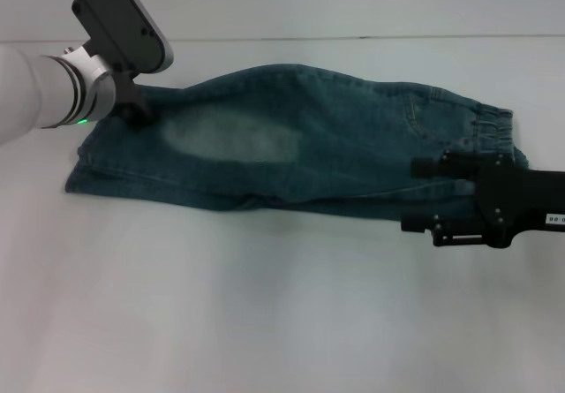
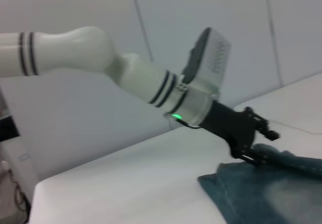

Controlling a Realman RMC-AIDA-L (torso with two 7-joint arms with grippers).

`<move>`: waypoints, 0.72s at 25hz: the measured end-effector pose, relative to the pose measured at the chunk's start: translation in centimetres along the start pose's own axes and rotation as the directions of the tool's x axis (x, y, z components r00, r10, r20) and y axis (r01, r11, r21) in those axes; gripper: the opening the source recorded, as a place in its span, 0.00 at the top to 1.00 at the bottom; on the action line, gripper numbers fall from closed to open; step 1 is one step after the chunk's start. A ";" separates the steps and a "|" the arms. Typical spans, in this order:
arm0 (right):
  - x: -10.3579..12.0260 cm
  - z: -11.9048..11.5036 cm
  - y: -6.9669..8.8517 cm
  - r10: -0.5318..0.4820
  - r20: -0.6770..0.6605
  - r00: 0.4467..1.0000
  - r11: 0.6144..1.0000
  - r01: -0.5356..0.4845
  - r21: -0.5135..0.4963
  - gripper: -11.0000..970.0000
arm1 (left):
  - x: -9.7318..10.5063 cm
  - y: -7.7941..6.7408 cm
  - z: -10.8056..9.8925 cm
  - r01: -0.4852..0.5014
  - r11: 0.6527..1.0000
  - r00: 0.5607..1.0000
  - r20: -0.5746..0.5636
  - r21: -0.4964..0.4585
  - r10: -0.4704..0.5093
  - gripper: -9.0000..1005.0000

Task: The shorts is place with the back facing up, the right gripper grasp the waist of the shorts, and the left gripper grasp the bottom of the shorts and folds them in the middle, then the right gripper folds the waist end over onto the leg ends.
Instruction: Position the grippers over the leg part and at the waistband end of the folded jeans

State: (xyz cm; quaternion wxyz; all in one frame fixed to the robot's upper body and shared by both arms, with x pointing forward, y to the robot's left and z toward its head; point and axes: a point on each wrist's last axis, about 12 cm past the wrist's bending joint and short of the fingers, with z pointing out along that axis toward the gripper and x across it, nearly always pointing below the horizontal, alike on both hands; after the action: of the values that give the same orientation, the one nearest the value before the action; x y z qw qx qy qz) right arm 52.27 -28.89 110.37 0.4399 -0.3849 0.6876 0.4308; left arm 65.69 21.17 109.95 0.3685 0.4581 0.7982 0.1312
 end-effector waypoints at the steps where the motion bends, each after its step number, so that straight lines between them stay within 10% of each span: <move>1: 0.0 0.0 -0.1 -0.001 -0.001 1.000 1.000 0.001 0.011 0.06 | 0.1 0.0 0.0 -0.003 1.000 1.000 -0.002 0.000 0.003 0.36; 18: -0.1 0.2 -0.5 -0.010 -0.004 1.000 0.999 0.010 0.037 0.06 | 0.0 -0.1 0.8 -0.073 0.997 0.997 -0.011 -0.004 0.073 0.88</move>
State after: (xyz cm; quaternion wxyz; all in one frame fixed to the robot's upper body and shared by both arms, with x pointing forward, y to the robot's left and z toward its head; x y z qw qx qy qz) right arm 52.83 -28.90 110.26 0.4479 -0.3811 0.6941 0.4152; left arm 66.18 21.05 109.31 0.3603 0.4854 0.7827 0.1485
